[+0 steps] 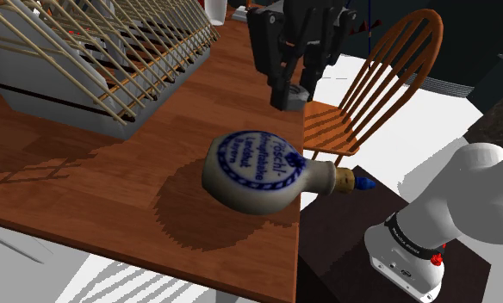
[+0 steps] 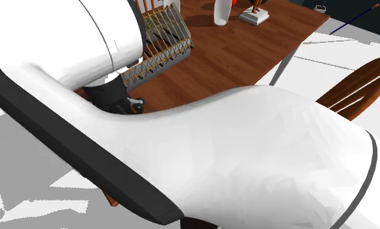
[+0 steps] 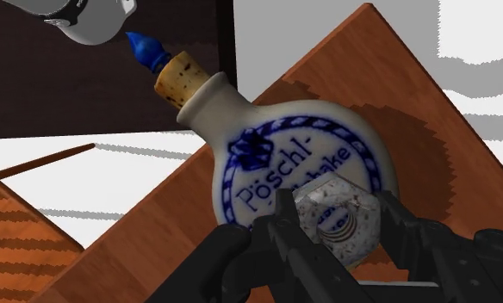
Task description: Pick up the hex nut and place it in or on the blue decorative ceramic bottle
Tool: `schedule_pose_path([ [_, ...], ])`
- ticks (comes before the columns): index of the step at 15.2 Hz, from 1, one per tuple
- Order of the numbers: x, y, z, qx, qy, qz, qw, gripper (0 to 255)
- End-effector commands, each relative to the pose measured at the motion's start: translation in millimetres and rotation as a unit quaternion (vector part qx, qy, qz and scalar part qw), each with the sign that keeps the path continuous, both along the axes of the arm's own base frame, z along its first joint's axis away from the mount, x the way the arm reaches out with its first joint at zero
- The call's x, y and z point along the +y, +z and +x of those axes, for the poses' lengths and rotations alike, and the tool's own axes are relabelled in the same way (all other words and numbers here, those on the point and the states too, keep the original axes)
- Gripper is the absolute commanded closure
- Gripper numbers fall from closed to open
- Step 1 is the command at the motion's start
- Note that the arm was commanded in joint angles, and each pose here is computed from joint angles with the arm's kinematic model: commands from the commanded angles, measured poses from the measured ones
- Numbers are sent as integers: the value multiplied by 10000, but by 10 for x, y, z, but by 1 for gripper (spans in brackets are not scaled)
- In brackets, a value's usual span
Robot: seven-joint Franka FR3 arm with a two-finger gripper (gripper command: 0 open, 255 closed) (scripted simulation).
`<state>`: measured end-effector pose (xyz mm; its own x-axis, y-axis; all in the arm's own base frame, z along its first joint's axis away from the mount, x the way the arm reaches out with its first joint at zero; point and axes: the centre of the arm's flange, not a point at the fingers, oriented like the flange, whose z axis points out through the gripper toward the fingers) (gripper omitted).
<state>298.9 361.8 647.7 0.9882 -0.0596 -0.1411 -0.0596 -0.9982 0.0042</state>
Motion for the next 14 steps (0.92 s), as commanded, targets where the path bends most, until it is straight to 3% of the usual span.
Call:
schedule_pose_path([
  [1, -4, -103, -3, 0, -1, 1, 10000, 255],
  [8, -4, -453, -3, 0, -1, 1, 10000, 255],
  [14, -4, -453, -3, 0, -1, 1, 10000, 255],
])
